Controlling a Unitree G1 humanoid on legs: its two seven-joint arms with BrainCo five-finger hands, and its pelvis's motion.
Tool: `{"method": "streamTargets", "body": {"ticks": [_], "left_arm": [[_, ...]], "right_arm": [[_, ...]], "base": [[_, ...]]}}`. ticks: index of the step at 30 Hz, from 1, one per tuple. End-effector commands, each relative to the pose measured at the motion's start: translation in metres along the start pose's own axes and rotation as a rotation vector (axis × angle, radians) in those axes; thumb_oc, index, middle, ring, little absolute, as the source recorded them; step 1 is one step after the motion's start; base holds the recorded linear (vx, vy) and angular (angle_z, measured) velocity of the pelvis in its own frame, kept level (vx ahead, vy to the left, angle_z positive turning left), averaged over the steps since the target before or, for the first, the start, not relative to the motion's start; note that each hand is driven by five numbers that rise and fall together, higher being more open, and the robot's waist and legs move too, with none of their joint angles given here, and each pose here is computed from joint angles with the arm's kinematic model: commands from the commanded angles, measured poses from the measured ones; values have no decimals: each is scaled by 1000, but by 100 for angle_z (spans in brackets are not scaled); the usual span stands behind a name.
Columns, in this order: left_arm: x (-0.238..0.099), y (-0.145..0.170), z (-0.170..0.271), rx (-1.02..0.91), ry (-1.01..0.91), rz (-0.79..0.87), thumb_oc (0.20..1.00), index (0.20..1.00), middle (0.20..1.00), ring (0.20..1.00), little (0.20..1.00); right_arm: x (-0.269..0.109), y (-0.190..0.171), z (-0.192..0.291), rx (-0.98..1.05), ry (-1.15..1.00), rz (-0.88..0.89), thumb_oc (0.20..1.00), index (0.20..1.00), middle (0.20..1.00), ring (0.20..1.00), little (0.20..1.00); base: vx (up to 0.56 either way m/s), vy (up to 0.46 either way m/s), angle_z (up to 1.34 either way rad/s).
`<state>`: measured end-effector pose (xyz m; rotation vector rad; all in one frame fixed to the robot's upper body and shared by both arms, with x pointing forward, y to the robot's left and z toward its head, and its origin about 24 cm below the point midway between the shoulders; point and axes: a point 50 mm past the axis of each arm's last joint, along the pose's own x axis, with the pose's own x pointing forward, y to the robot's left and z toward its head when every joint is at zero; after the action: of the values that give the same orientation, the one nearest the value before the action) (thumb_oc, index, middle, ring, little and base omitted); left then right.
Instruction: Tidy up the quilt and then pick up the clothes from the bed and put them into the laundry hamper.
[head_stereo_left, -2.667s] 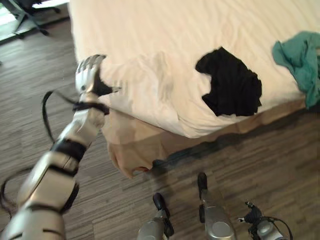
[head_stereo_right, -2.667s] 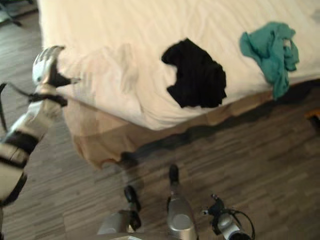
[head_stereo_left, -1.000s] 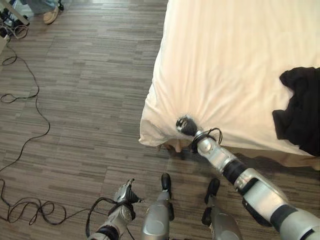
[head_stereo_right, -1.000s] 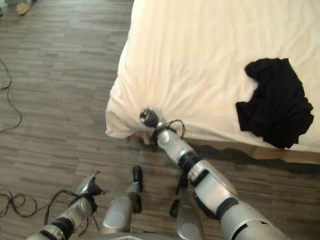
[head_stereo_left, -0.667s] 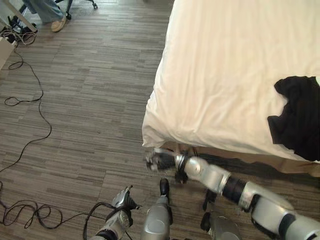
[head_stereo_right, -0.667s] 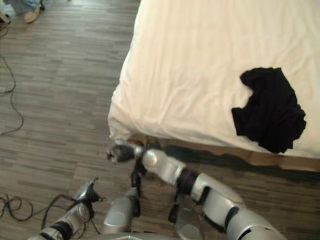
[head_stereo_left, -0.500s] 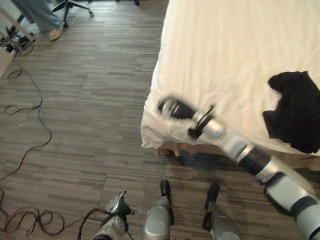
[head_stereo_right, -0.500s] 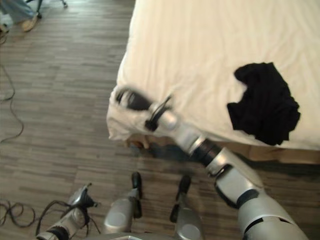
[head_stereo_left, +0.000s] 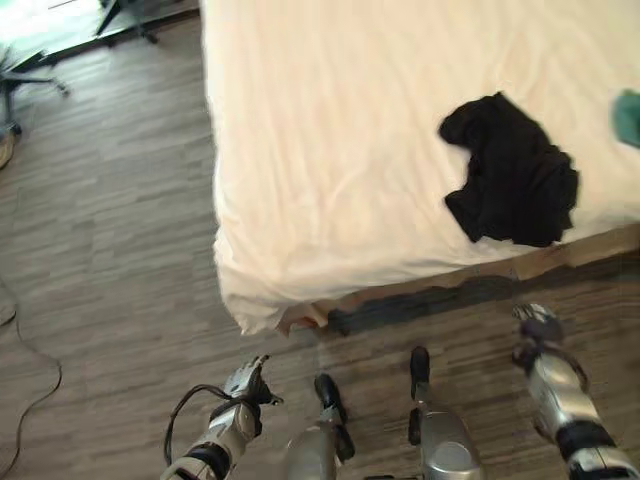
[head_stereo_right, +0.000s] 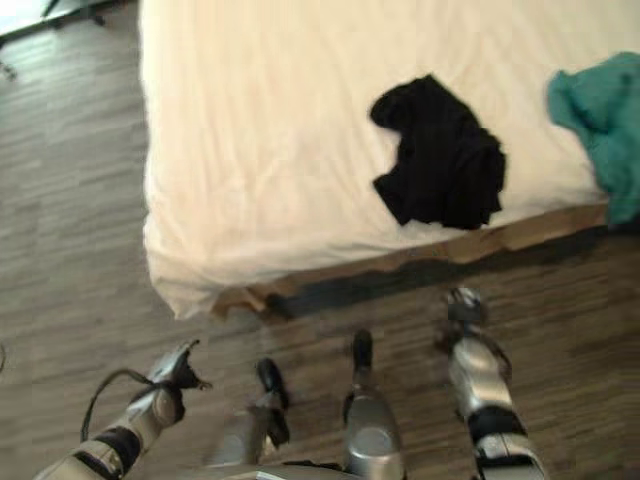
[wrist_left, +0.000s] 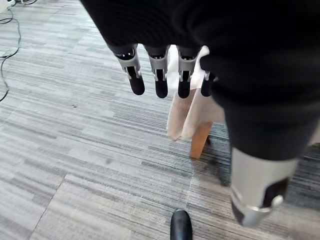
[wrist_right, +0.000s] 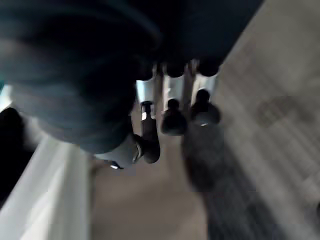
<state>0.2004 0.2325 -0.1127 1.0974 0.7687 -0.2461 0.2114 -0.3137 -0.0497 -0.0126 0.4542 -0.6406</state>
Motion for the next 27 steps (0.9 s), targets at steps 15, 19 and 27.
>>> {"method": "streamTargets", "body": {"ticks": [15,19,27], "left_arm": [[-22,-32,-61,71,171,-144,1000,1000,1000,1000,1000],[-26,-46,-61,-47,232,-133,1000,1000,1000,1000,1000],[-20,-50,-39,15,131,-177,1000,1000,1000,1000,1000]], "right_arm": [[-60,-16,-136,-1122,468,384,1000,1000,1000,1000,1000],[-56,20,-127,-1090,372,447,1000,1000,1000,1000,1000],[-58,14,-131,-1120,394,464,1000,1000,1000,1000,1000]], "base": [[185,-194,-142],[325,49,-290],[498,168,-81]]}}
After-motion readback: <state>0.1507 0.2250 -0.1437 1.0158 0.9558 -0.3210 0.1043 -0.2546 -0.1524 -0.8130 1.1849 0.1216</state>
